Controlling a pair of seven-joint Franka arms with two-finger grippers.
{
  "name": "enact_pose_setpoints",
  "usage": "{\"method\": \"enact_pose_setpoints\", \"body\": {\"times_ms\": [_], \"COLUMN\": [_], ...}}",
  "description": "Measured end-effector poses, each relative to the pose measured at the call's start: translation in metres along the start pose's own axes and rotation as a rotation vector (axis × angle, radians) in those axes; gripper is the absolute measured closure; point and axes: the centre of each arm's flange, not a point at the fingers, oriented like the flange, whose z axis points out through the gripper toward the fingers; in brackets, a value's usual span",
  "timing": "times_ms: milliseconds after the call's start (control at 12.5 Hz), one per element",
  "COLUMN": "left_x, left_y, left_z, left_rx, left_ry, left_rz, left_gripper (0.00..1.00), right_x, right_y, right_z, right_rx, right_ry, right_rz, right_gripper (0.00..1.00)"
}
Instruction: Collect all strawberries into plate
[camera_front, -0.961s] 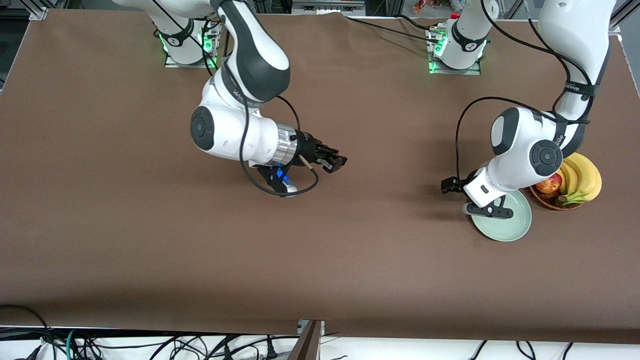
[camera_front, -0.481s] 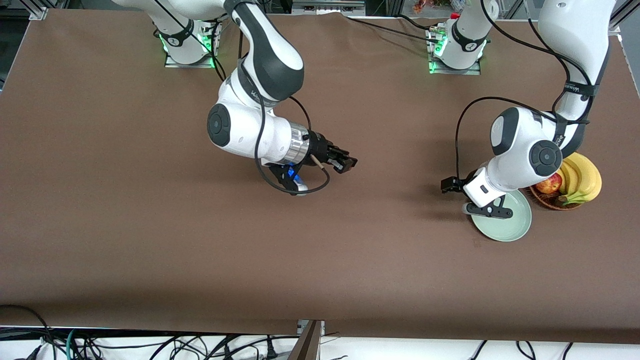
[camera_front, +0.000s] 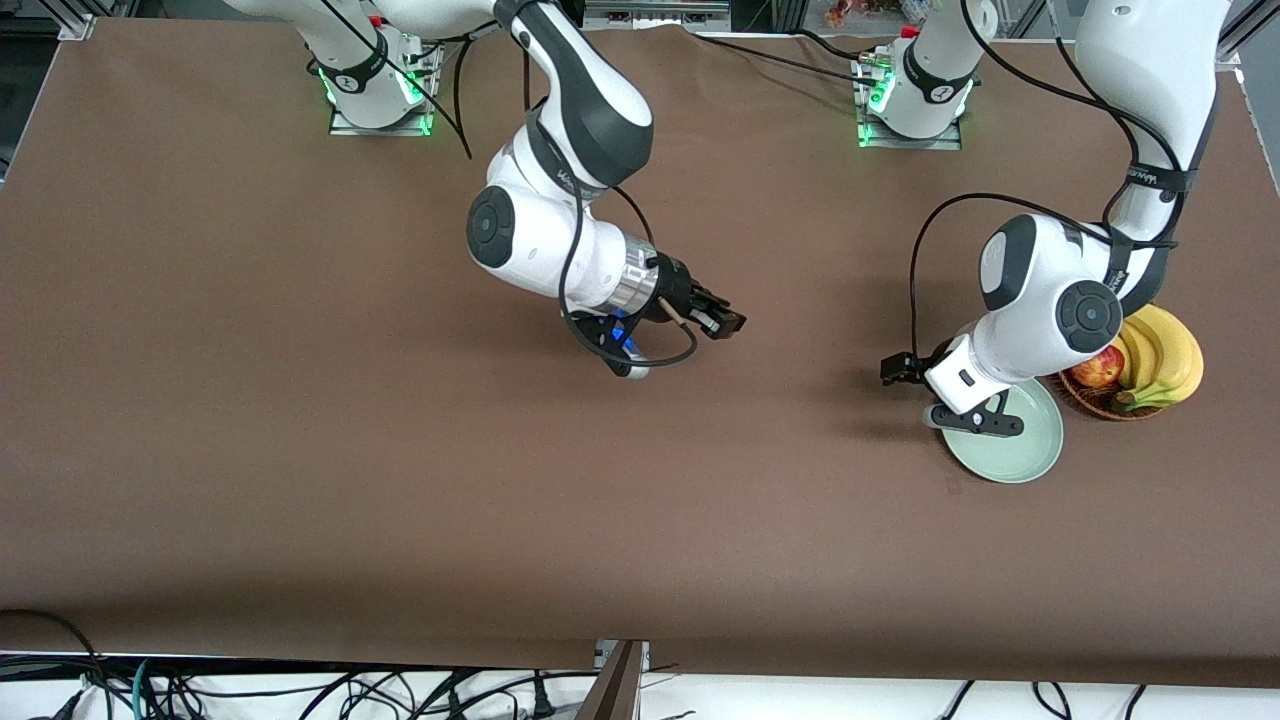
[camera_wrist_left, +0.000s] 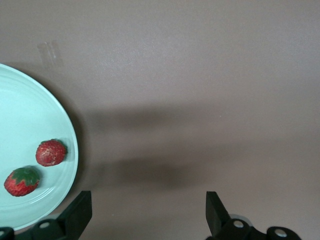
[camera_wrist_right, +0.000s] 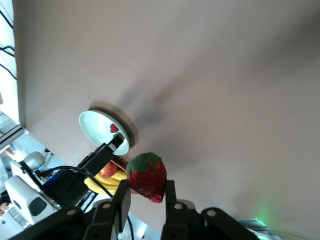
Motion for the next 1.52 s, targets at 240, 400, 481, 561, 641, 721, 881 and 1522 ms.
{"method": "enact_pose_setpoints", "body": {"times_ms": [240, 400, 481, 561, 641, 721, 881, 1522], "left_x": [0.000, 0.000, 0.000, 0.000, 0.000, 0.000, 0.000, -0.001], "left_y": [0.001, 0.001, 0.001, 0.001, 0.002, 0.002, 0.002, 0.003], "left_z": [0.000, 0.000, 0.000, 0.000, 0.001, 0.001, 0.001, 0.001], "left_rx": [0.000, 0.000, 0.000, 0.000, 0.000, 0.000, 0.000, 0.000], "left_ry": [-0.001, -0.001, -0.001, -0.001, -0.001, -0.001, -0.002, -0.003], "left_rz": [0.002, 0.002, 0.002, 0.002, 0.002, 0.003, 0.003, 0.005], "left_gripper": [0.00, 0.00, 0.00, 0.00, 0.00, 0.00, 0.00, 0.00], "right_x": [-0.014, -0.017, -0.017, -0.019, -0.024, -0.030, -0.047, -0.067], "right_y": [0.003, 0.008, 0.010, 0.012, 0.015, 0.022, 0.043, 0.102], "right_z": [0.027, 0.039, 0.044, 0.049, 0.059, 0.075, 0.118, 0.211], "right_rx": [0.065, 0.062, 0.059, 0.061, 0.066, 0.069, 0.064, 0.061], "right_ry": [0.009, 0.009, 0.009, 0.013, 0.021, 0.034, 0.077, 0.194], "right_rz": [0.021, 0.023, 0.022, 0.020, 0.014, 0.003, -0.043, -0.167], "right_gripper": [0.67, 0.67, 0.67, 0.67, 0.67, 0.67, 0.64, 0.51]}}
